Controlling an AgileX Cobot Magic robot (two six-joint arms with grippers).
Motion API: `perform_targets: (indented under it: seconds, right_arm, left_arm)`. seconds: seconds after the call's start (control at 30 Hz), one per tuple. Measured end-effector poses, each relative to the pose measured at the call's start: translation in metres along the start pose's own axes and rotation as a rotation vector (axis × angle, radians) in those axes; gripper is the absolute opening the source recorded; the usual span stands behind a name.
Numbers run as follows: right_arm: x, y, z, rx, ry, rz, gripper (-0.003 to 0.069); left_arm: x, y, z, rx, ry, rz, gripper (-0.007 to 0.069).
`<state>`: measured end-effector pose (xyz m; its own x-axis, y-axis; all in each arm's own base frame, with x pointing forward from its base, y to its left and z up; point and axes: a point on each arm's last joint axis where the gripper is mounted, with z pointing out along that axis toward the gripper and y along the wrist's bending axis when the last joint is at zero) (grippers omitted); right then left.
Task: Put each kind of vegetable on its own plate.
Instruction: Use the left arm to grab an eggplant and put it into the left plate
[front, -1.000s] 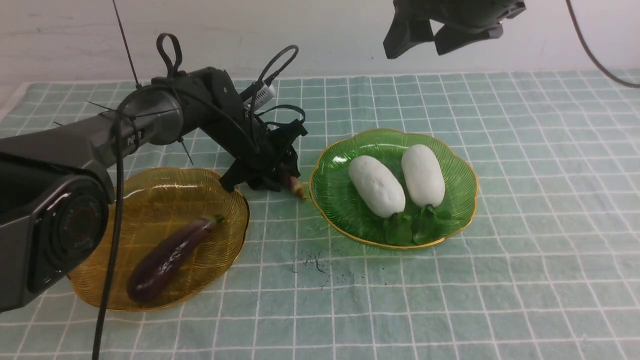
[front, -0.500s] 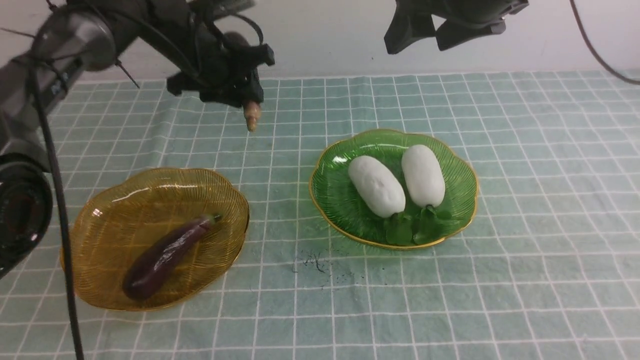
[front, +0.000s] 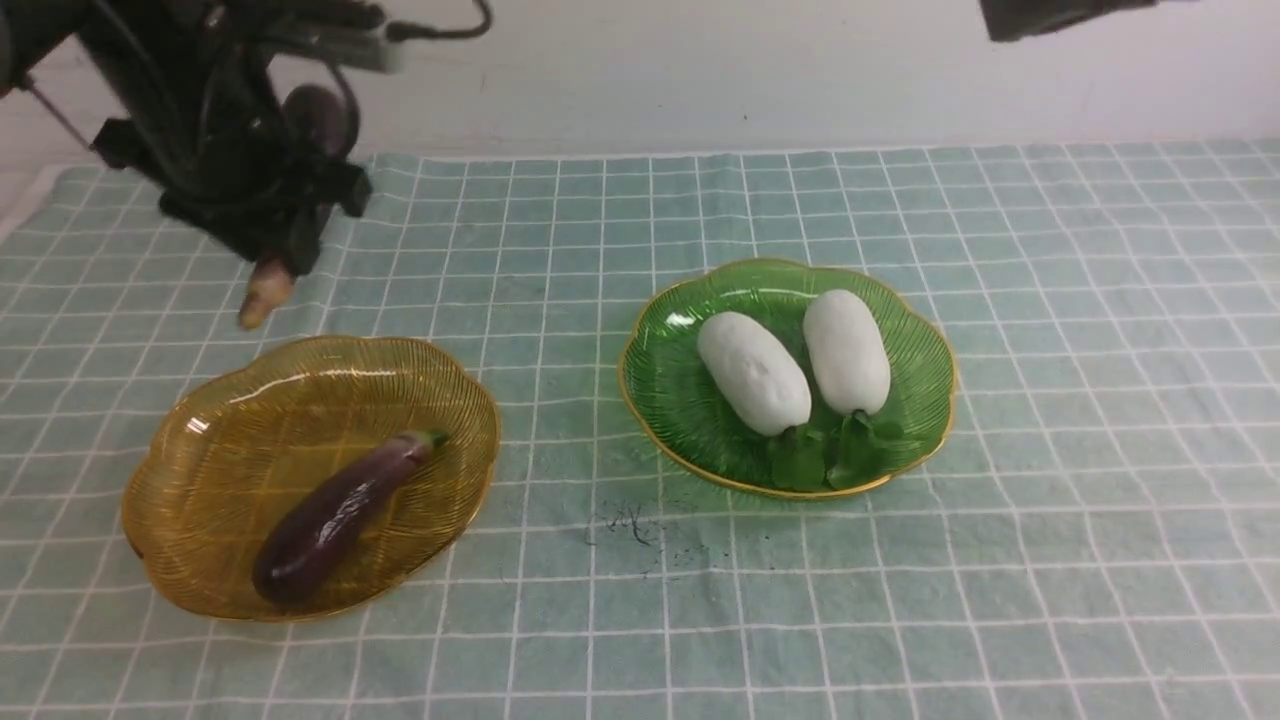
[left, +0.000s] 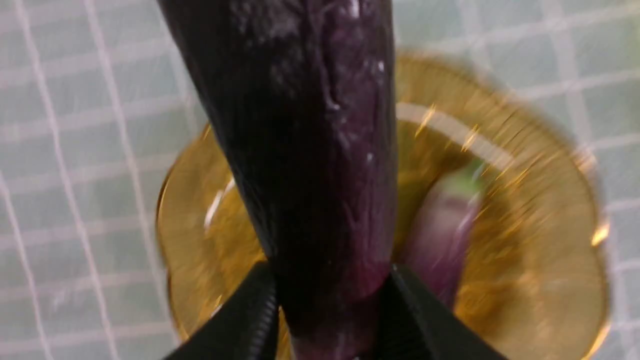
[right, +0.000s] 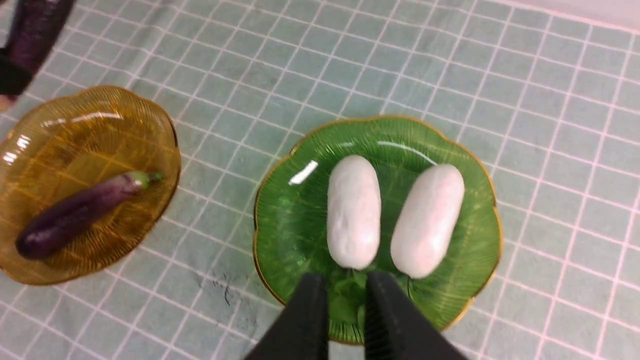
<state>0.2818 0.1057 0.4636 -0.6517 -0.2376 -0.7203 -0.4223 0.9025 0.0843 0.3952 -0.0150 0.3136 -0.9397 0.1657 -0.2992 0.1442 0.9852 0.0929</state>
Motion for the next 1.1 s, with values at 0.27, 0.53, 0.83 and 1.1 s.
perform_targets:
  seconds: [0.27, 0.53, 0.83, 1.1]
  right_arm:
    - [0.02, 0.001, -0.004, -0.002, 0.042, 0.006, -0.0015]
    - [0.023, 0.006, -0.023, -0.023, 0.0, -0.002, -0.0015]
    - [0.043, 0.014, -0.075, -0.015, -0.1, -0.034, -0.0015]
    - [0.091, 0.023, -0.135, -0.002, -0.22, -0.034, -0.0015]
  left_arm:
    - [0.027, 0.023, 0.063, 0.183, 0.176, -0.055, 0.0235]
    - [0.028, 0.02, 0.101, 0.224, 0.256, -0.042, 0.0235]
    - [0.031, 0.028, 0.107, 0.13, 0.292, -0.038, 0.0406]
    - [0.028, 0.026, 0.07, 0.142, 0.204, -0.158, 0.022]
